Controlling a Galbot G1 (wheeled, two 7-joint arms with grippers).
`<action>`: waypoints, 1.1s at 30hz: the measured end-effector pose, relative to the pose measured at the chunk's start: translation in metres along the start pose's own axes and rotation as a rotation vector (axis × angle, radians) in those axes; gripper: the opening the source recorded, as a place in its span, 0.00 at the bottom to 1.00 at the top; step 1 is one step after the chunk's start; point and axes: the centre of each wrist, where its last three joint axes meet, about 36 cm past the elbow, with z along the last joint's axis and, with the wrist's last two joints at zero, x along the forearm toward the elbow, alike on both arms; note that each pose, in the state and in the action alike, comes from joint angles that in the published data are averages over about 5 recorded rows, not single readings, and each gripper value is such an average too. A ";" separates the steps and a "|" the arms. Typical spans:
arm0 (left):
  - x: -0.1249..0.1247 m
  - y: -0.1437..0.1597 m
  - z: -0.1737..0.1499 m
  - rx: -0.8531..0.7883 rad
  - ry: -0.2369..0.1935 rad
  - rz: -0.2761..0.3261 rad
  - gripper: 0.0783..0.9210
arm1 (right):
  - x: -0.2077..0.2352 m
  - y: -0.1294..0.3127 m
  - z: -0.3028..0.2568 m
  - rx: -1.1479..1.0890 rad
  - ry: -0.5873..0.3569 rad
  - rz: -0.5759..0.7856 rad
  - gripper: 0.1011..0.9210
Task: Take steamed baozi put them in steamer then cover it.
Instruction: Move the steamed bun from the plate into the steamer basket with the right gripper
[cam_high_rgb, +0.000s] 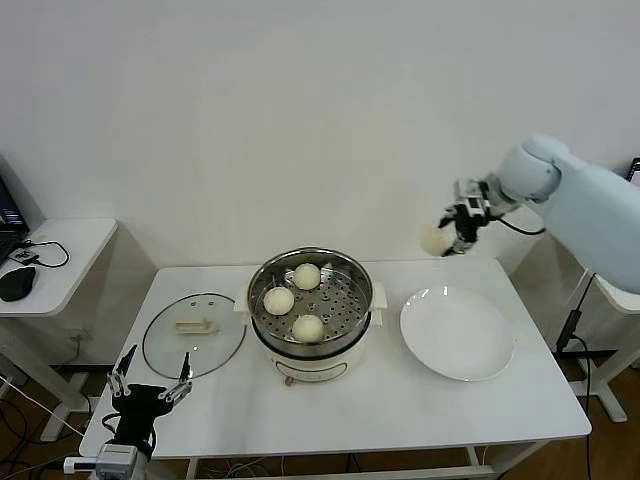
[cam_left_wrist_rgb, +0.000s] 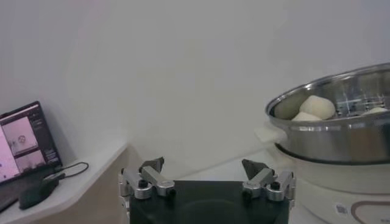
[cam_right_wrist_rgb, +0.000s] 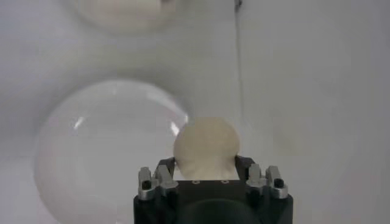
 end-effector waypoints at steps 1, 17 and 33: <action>0.000 0.000 0.000 0.000 -0.001 0.000 0.88 | 0.001 0.000 -0.010 0.009 -0.011 -0.004 0.65; -0.003 0.007 -0.001 0.001 -0.004 -0.023 0.88 | -0.044 0.016 -0.136 0.059 -0.107 -0.123 0.65; -0.005 0.012 0.002 -0.001 0.000 -0.035 0.88 | -0.121 0.044 -0.163 -0.031 -0.041 -0.178 0.65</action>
